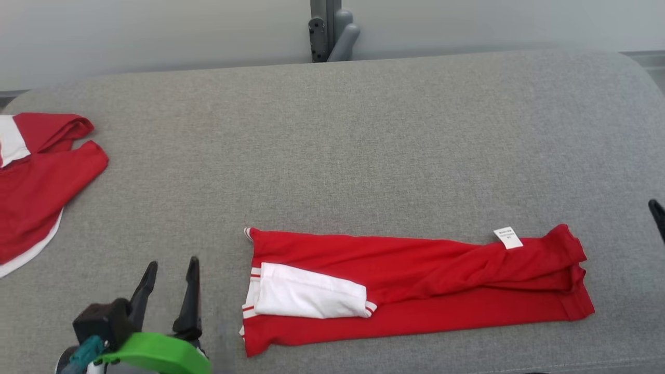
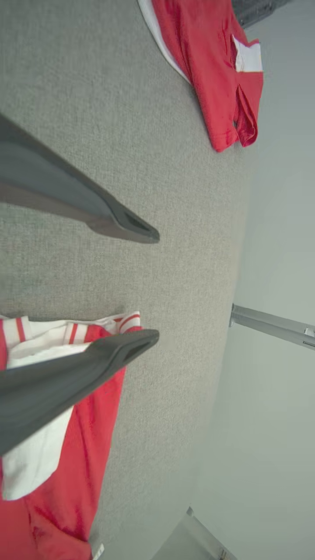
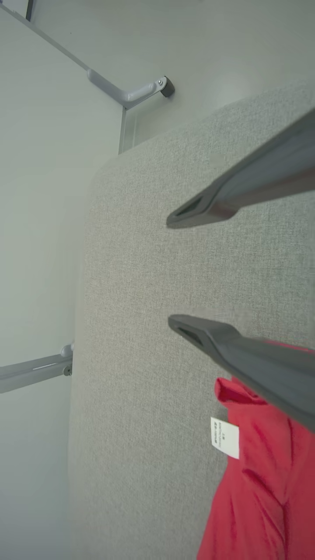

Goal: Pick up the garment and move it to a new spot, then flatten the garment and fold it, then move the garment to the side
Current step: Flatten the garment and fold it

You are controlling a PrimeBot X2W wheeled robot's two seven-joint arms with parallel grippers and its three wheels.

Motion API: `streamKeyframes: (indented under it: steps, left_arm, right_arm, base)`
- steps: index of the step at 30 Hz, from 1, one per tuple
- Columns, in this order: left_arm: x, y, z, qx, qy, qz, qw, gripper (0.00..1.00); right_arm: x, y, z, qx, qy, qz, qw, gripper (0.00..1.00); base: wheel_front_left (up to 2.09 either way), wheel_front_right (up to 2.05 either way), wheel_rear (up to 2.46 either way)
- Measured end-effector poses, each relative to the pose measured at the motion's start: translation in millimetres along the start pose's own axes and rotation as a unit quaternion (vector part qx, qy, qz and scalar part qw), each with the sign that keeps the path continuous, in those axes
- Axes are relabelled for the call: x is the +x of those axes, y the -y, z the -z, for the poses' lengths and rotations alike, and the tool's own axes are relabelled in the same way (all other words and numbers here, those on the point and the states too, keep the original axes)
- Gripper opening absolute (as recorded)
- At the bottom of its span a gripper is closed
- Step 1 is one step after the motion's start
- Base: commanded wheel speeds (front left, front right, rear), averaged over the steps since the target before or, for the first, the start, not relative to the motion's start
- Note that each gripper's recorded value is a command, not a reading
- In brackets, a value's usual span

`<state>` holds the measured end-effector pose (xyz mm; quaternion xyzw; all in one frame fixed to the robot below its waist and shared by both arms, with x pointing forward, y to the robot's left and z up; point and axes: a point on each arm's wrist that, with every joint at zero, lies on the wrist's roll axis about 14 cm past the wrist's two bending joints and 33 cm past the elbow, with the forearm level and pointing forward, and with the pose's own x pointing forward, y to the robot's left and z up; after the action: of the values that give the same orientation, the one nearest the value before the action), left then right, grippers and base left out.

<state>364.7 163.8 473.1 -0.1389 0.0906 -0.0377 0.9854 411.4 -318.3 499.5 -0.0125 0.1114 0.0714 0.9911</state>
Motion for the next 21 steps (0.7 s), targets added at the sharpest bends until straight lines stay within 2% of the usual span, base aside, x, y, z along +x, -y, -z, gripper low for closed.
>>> streamKeyframes:
  steps: [2,6,10,14,21]
  left_arm:
    - [-13.0,-10.1,-0.9,0.01,0.014,-0.021,1.0,1.0]
    - [-28.6,-12.6,-13.5,0.051,0.058,-0.021,0.997,1.0]
    - [-49.4,-21.4,-2.1,0.054,0.06,-0.039,0.996,1.0]
    - [-61.6,-31.8,-3.2,0.06,0.075,-0.05,0.994,1.0]
    - [-72.2,-45.3,-0.5,0.066,0.081,-0.06,0.993,1.0]
  right_arm:
    - [-7.4,-5.9,11.0,0.003,0.005,0.007,1.0,1.0]
    - [-23.1,-15.7,29.0,0.019,0.019,0.03,0.999,1.0]
    - [-38.0,-24.9,42.9,0.004,0.031,0.057,0.998,1.0]
    - [-41.1,-41.8,33.2,0.018,0.075,0.081,0.994,1.0]
    - [-39.3,-80.5,22.9,0.002,0.104,0.059,0.993,1.0]
  base:
    - [0.0,0.0,0.0]
    - [0.0,0.0,0.0]
    - [0.0,0.0,0.0]
    - [0.0,0.0,0.0]
    - [0.0,0.0,0.0]
